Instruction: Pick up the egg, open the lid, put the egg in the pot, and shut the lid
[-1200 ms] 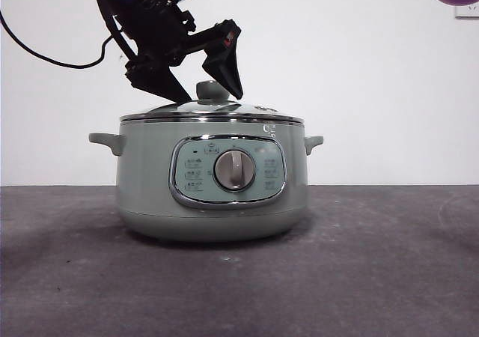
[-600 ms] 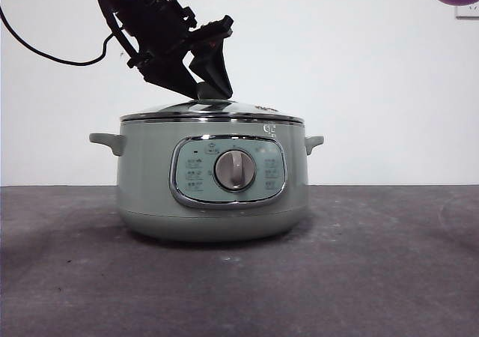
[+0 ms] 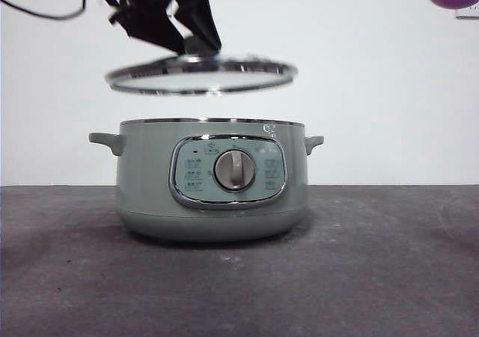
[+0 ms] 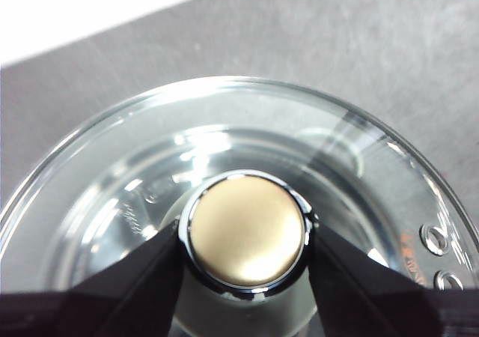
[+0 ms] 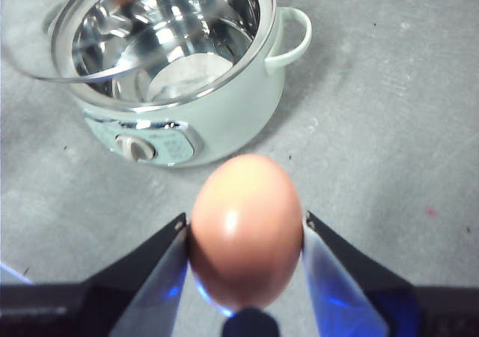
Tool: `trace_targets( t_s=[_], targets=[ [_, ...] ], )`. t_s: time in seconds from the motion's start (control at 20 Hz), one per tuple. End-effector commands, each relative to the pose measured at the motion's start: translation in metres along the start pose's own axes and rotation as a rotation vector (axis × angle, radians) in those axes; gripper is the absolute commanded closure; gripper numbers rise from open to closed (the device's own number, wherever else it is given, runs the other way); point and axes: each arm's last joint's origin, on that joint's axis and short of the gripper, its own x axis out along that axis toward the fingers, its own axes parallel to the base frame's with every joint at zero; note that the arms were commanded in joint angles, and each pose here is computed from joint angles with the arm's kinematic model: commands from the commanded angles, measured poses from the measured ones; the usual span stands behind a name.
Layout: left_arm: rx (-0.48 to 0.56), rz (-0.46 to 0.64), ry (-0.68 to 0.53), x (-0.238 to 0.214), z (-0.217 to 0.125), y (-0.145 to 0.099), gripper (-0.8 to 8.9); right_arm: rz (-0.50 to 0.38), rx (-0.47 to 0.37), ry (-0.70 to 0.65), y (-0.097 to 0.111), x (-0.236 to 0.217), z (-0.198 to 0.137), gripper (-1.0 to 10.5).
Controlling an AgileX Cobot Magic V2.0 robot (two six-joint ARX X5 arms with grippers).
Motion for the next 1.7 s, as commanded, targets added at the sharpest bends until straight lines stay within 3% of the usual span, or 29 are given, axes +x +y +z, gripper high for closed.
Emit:
trace_targets(
  t_s=[0.05,0.5,1.0,1.3,1.7],
  targets=[
    [0.008,0.004,-0.104,-0.037,0.017,-0.005,8.21,0.006,-0.004,-0.016,-0.001,0.007,0.005,9.6],
    [0.008,0.081,-0.151,-0.175,0.009,-0.021,8.21,0.134,-0.035,-0.037,0.007,0.068,0.052,9.6],
    [-0.025,0.107,-0.103,-0.249,-0.026,-0.031,8.21,0.219,-0.152,0.083,0.045,0.194,0.122,9.6],
    [-0.044,0.105,-0.097,-0.264,-0.036,-0.033,8.21,0.181,-0.228,0.122,0.057,0.267,0.114,9.6],
    [-0.046,0.104,-0.078,-0.264,-0.038,-0.033,8.21,0.118,-0.298,0.204,0.065,0.317,0.084,9.6]
  ],
)
